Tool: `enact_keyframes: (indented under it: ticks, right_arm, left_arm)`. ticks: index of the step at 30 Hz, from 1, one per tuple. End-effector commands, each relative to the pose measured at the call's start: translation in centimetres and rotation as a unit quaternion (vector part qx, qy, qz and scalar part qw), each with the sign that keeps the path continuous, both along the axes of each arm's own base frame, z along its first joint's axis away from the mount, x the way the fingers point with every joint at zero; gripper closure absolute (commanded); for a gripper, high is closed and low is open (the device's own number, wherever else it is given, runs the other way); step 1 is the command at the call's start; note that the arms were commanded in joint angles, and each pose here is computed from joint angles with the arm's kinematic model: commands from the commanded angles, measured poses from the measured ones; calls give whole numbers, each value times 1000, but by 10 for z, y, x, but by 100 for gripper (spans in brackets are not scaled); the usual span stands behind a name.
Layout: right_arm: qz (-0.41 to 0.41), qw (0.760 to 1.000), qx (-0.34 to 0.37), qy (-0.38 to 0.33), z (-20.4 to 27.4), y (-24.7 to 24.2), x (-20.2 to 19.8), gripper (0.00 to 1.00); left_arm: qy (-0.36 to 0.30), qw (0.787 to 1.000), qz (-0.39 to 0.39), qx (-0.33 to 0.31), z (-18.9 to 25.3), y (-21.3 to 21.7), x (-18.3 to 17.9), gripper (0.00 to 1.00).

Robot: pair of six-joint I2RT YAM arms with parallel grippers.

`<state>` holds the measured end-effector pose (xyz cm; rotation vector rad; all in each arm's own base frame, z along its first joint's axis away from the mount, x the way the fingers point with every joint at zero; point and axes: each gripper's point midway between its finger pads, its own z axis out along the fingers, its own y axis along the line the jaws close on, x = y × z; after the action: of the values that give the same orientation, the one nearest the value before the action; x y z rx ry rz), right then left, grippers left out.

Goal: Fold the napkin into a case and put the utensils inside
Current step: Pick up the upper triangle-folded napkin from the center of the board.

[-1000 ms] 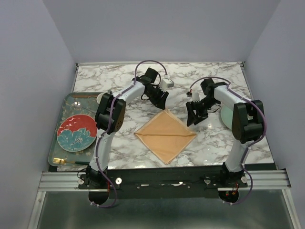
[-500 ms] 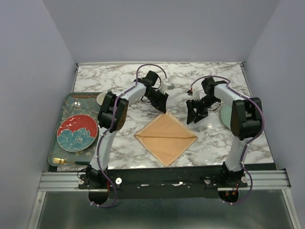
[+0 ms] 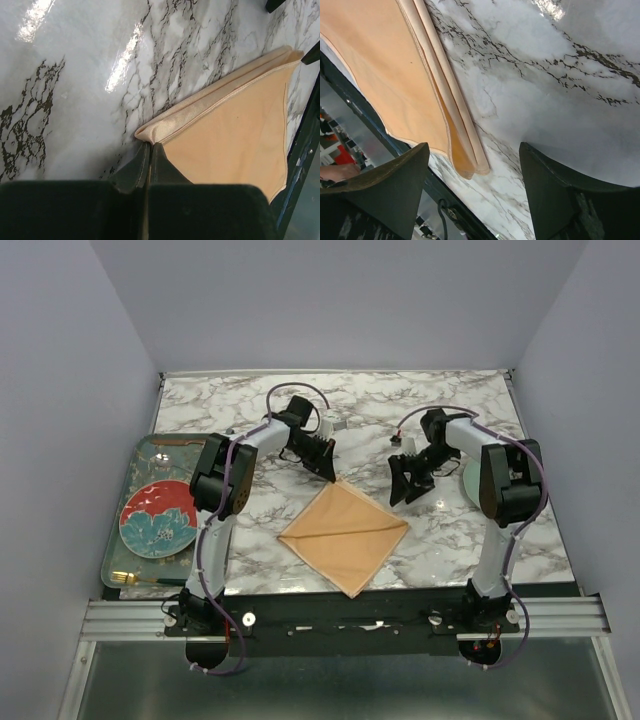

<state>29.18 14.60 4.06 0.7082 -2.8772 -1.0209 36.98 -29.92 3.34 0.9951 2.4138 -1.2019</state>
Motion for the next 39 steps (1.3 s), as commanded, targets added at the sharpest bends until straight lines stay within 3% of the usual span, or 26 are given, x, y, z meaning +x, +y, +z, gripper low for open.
enact_keyframes:
  ticks: [1, 16, 25, 32, 37, 39]
  right_arm:
    - [5, 999, 15, 32, -13, 3, -10, 21]
    - [14, 990, -44, 132, -29, -12, -54, 25]
    - [-21, 984, -51, 171, -35, -5, -61, 34]
    - [-32, 987, -30, 155, -28, 3, -48, 65]
    - [-36, 987, -7, 154, -19, 10, -42, 80]
    - [-33, 988, -3, 152, -18, 11, -41, 91]
  left_arm:
    - [-32, 999, -1, -31, 26, -3, 4, 100]
    - [-64, 997, 7, -41, 37, 0, -3, 100]
    - [-66, 997, 18, -43, 38, 1, -2, 100]
    - [-67, 997, 21, -39, 36, 3, -3, 100]
    - [-70, 997, 23, -39, 36, 3, -3, 100]
    - [-70, 996, 23, -39, 37, 3, -3, 100]
